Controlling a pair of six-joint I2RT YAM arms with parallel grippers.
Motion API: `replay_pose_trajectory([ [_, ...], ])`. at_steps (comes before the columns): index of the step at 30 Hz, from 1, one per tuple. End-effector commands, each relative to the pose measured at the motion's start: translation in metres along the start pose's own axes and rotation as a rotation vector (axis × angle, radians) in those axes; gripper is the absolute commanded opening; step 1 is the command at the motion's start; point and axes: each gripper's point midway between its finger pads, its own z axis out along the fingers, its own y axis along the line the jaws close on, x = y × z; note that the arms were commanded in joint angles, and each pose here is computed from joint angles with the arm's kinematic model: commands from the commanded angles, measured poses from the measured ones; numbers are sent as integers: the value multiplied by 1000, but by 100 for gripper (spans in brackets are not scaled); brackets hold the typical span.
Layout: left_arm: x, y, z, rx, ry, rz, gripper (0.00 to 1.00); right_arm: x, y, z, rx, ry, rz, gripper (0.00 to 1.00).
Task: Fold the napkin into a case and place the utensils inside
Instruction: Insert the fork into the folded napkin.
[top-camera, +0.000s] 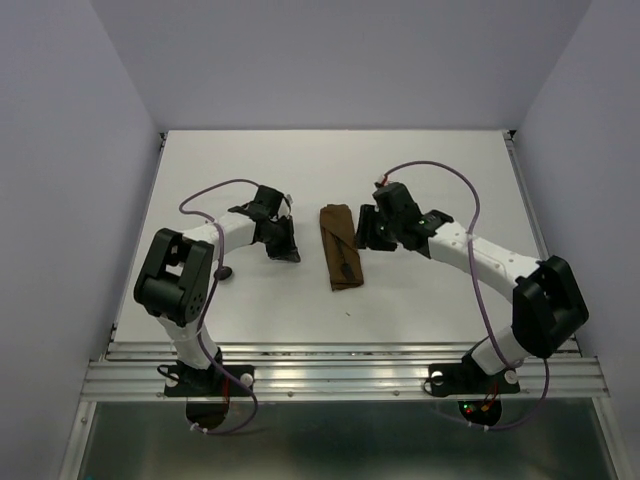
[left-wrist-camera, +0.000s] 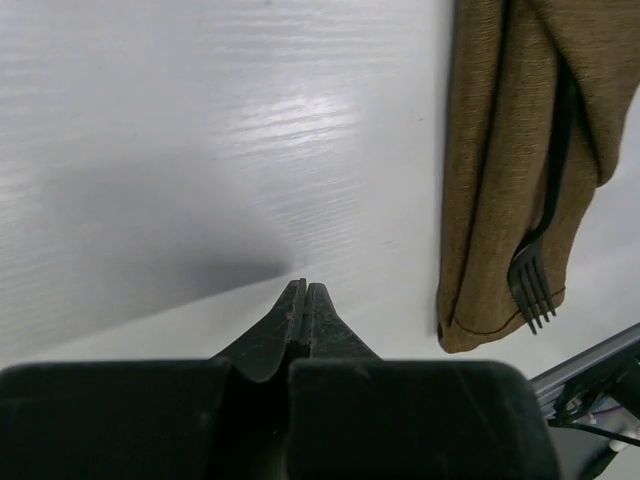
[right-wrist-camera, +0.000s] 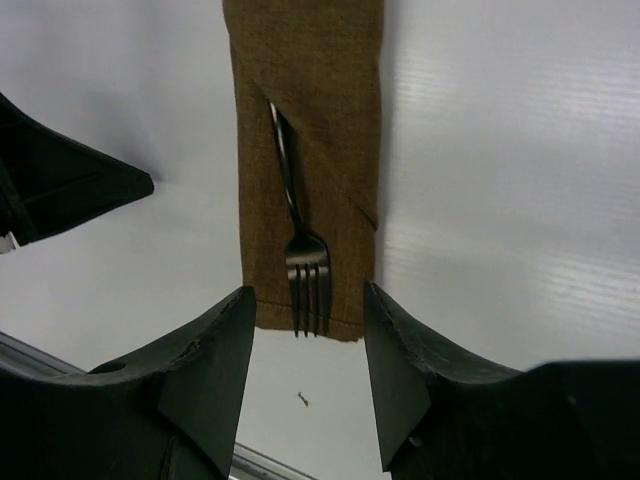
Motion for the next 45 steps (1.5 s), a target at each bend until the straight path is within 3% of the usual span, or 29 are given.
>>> replay_pose_trajectory([
  [1, -22, -31, -2, 66, -41, 53, 0, -19, 15, 9, 53, -4, -165, 52],
  [12, -98, -65, -15, 113, -166, 34, 0, 1, 27, 59, 115, 110, -246, 48],
  [18, -120, -70, 3, 134, -146, 27, 0, 14, 30, 69, 114, 137, -243, 43],
  [25, -124, -68, 23, 147, -135, 10, 0, 22, 23, 84, 143, 157, -226, 38],
  [33, -118, -60, 38, 129, -104, 5, 0, 18, 27, 88, 150, 121, -142, 23],
  [39, -103, -54, 43, 134, -83, -15, 0, 11, 33, 83, 139, 93, -96, 6],
  [45, -89, -51, 37, 146, -87, -27, 0, 5, 41, 78, 121, 77, -63, 1],
])
